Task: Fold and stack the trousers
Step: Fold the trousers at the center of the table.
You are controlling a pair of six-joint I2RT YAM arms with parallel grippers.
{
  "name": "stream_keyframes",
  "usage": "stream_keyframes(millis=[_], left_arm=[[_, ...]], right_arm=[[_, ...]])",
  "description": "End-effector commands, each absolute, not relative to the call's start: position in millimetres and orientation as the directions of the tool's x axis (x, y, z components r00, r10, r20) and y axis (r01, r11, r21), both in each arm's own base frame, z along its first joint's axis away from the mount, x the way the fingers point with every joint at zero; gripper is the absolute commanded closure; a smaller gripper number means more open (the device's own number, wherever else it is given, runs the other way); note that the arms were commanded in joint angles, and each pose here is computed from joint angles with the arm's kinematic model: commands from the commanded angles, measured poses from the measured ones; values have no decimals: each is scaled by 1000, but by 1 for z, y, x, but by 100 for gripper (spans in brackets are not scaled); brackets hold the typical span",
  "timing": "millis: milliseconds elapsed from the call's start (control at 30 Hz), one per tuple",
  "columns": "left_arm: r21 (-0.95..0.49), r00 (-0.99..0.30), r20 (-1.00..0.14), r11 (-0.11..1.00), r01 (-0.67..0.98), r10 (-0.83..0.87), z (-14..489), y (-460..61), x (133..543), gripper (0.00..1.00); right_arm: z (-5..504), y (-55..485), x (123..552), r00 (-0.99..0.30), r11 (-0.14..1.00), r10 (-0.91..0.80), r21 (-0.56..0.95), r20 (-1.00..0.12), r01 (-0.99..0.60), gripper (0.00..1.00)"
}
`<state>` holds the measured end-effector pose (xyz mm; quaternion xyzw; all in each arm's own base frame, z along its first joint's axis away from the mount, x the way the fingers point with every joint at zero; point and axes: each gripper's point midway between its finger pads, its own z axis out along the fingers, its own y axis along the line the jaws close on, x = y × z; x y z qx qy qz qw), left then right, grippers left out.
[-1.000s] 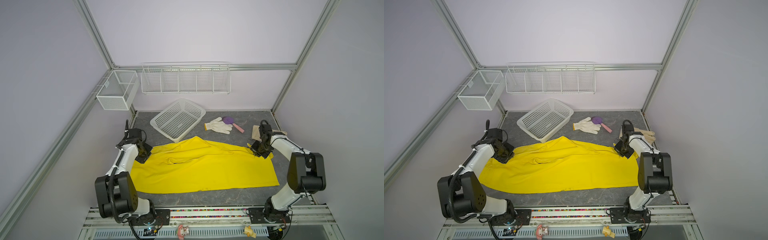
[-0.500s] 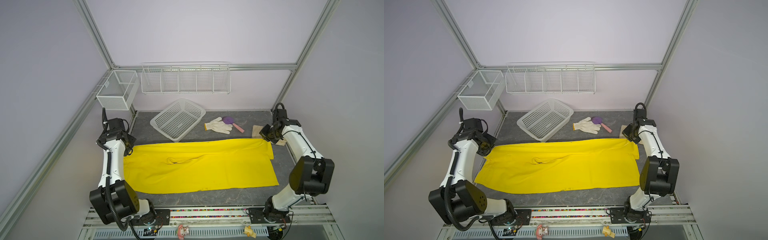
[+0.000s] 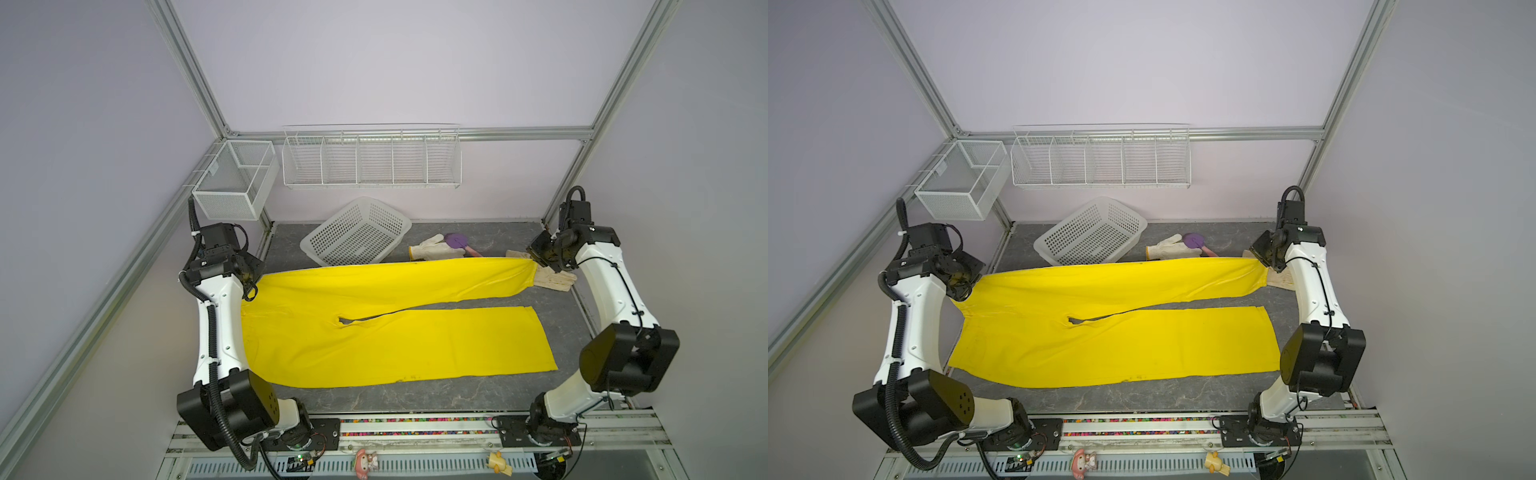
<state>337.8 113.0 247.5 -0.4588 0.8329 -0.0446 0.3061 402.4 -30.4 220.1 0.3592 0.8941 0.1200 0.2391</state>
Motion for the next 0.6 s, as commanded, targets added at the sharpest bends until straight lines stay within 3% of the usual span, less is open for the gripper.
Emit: stream_keyframes(millis=[0, 133, 567], left_arm=[[-337, -385, -504, 587, -736, -773, 257, 120, 330, 100], [-299, -395, -516, 592, -748, -760, 256, 119, 310, 100], [-168, -366, -474, 490, -855, -801, 169, 114, 227, 100]], right_arm=[[217, -42, 373, -624, 704, 710, 332, -327, 628, 94], [217, -44, 351, -629, 711, 703, 296, -333, 638, 94], [127, -60, 247, -552, 589, 798, 118, -244, 799, 94]])
